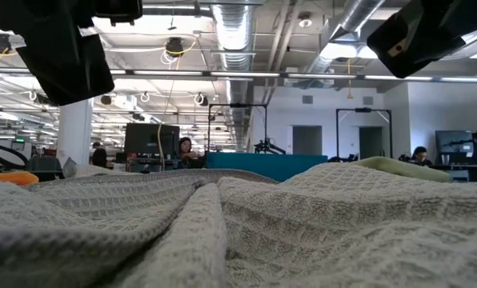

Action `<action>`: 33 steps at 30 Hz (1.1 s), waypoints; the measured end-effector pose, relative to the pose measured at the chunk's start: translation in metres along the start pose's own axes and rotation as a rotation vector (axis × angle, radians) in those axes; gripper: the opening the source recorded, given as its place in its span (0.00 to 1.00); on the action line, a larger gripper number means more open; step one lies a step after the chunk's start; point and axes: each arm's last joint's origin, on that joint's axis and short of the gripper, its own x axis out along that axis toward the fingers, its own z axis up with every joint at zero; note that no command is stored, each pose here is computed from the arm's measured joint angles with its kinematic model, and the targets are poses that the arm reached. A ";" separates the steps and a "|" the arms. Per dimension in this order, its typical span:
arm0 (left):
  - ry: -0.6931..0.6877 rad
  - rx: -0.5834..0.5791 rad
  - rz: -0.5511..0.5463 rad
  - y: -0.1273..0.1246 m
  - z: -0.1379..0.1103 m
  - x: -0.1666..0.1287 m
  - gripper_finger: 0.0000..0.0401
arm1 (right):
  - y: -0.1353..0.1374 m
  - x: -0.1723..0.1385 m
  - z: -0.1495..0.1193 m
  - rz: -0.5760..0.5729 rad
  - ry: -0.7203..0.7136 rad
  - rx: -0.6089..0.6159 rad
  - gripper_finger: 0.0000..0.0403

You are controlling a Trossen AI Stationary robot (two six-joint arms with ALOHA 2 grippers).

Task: Fold microfiber towels
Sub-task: Fold the bottom left gray microfiber cloth

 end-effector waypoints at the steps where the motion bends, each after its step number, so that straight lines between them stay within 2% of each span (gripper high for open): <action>1: -0.006 0.025 0.005 -0.001 -0.001 0.000 0.28 | 0.000 0.000 0.000 0.000 0.000 0.000 0.38; 5: -0.031 0.113 -0.001 -0.007 -0.005 0.000 0.33 | 0.000 0.000 0.000 -0.001 0.001 0.001 0.41; 12: -0.064 0.163 0.028 -0.015 -0.013 -0.001 0.34 | 0.002 0.000 -0.002 0.003 0.007 0.065 0.42; 17: -0.068 0.166 0.022 -0.015 -0.013 -0.001 0.34 | -0.004 0.021 -0.009 -0.035 0.053 0.147 0.41; 23: -0.067 0.165 0.020 -0.015 -0.013 -0.001 0.34 | -0.013 0.047 -0.015 -0.062 0.074 0.143 0.41; 29: -0.075 0.164 0.012 -0.016 -0.012 -0.001 0.34 | -0.029 0.065 -0.025 -0.117 0.135 0.200 0.40; 33: -0.076 0.164 0.013 -0.016 -0.012 -0.001 0.34 | -0.039 0.074 -0.029 -0.084 0.175 0.259 0.40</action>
